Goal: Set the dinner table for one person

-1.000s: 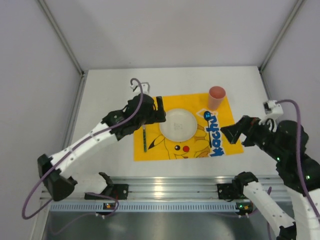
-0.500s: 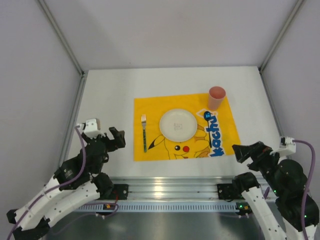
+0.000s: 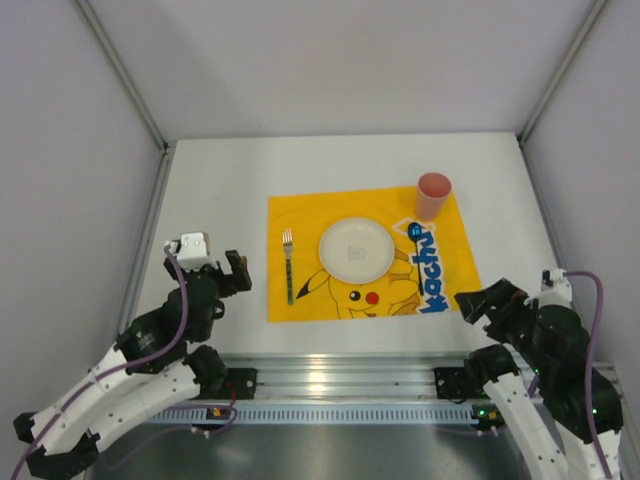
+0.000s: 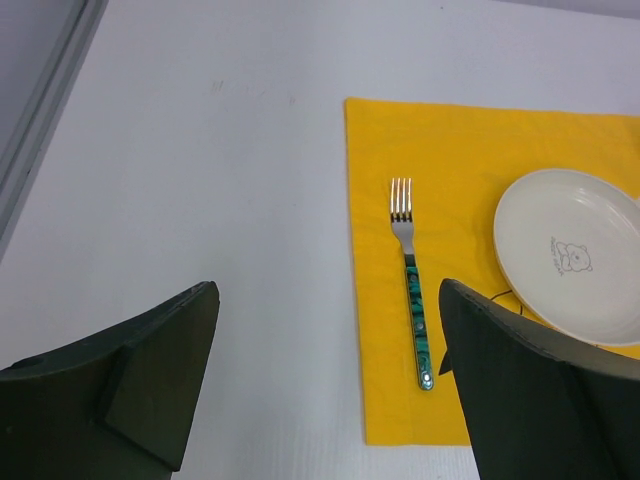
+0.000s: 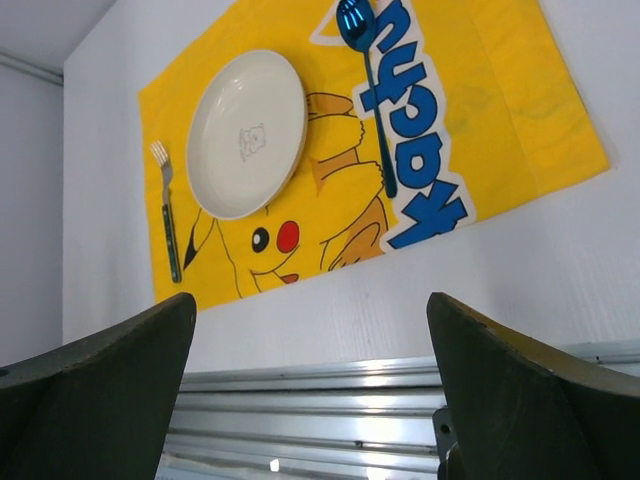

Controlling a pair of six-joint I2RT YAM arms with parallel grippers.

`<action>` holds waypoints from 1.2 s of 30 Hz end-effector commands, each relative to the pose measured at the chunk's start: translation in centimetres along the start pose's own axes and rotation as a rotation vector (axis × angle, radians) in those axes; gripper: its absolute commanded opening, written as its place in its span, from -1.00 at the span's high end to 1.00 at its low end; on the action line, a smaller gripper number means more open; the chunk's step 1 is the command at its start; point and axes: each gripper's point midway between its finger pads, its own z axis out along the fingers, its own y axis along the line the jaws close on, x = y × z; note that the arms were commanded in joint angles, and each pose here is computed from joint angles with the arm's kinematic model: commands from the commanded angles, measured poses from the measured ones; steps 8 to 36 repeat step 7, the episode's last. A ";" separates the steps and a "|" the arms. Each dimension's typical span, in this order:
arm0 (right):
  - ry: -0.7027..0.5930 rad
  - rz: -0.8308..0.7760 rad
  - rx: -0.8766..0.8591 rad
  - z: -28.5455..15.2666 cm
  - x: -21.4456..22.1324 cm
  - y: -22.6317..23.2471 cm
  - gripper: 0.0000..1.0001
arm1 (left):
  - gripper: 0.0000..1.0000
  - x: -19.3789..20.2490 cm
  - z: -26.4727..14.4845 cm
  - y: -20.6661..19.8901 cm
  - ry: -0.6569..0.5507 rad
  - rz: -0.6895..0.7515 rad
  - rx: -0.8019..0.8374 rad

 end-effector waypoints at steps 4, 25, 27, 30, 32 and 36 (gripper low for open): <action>0.030 0.000 -0.131 1.5 0.2 2.7 -0.99 | -0.94 -1.2 0.5 0.4 -0.114 0.050 -0.003; 0.077 -0.013 -0.172 2.4 0.7 3.8 -1.00 | -0.97 -1.4 1.2 1.0 -0.156 0.106 -0.059; 0.077 -0.013 -0.172 2.4 0.7 3.8 -1.00 | -0.97 -1.4 1.2 1.0 -0.156 0.106 -0.059; 0.077 -0.013 -0.172 2.4 0.7 3.8 -1.00 | -0.97 -1.4 1.2 1.0 -0.156 0.106 -0.059; 0.077 -0.013 -0.172 2.4 0.7 3.8 -1.00 | -0.97 -1.4 1.2 1.0 -0.156 0.106 -0.059; 0.077 -0.013 -0.172 2.4 0.7 3.8 -1.00 | -0.97 -1.4 1.2 1.0 -0.156 0.106 -0.059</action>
